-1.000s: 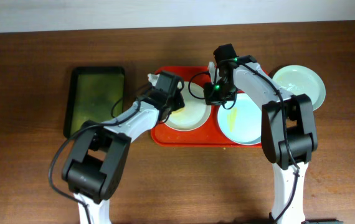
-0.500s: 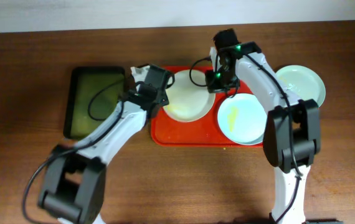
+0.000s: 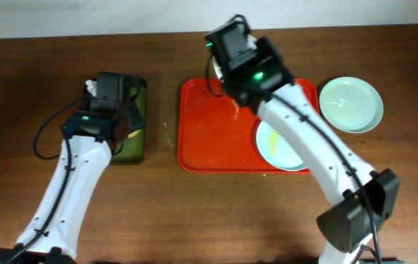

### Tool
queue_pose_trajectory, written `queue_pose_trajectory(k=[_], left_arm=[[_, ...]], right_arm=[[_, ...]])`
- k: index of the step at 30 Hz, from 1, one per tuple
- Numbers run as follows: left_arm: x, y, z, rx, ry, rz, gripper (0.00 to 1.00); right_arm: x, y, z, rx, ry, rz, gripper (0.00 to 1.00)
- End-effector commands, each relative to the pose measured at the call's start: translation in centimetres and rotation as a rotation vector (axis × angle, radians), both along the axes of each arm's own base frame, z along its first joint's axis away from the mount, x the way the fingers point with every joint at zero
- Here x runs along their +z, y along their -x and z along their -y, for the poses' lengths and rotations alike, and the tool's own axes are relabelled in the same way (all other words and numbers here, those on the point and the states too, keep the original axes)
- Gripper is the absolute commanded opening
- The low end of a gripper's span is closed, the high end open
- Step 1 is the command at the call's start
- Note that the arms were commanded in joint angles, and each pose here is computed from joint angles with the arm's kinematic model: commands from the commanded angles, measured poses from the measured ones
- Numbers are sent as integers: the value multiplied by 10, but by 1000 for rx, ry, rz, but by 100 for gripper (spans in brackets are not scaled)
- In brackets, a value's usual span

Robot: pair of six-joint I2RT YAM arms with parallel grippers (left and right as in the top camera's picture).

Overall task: Clean dirty plates on tray and stack at the side
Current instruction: 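Carry the blue plate with the right gripper to the table's right side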

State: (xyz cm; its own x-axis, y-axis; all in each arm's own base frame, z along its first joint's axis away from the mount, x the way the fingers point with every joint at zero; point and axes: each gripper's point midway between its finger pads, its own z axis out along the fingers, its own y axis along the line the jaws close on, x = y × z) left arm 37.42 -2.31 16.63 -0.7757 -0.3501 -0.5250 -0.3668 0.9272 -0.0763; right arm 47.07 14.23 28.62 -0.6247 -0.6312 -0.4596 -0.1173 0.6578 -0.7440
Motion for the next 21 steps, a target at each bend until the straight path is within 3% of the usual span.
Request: queue_pose_trajectory(k=[1, 6, 10, 11, 12, 14, 16, 18, 21], left_arm=[[-4, 5, -8, -28, 27, -34, 0], [-6, 8, -15, -13, 25, -49, 0], [-7, 9, -15, -12, 25, -57, 0], [-7, 10, -15, -12, 24, -60, 0], [-7, 11, -15, -13, 25, -64, 0], [-9, 13, -15, -12, 24, -75, 0], [-9, 15, -15, -12, 24, -82, 0], [-10, 15, -11, -23, 43, -84, 0], [-10, 15, -11, -24, 46, -85, 0]], right_arm=[[54, 15, -8, 17, 303, 71, 4], [80, 29, -36, 54, 491, 93, 4], [84, 33, -31, -5, 466, 130, 4], [78, 29, -30, -16, 359, 165, 4], [46, 16, -30, 55, 187, 101, 4], [-24, -3, -10, 141, 7, -140, 4], [-51, -14, 28, 2, -227, -179, 4], [-67, -25, 64, -80, -613, -226, 4], [-68, -27, 123, -61, -1031, -297, 4]])
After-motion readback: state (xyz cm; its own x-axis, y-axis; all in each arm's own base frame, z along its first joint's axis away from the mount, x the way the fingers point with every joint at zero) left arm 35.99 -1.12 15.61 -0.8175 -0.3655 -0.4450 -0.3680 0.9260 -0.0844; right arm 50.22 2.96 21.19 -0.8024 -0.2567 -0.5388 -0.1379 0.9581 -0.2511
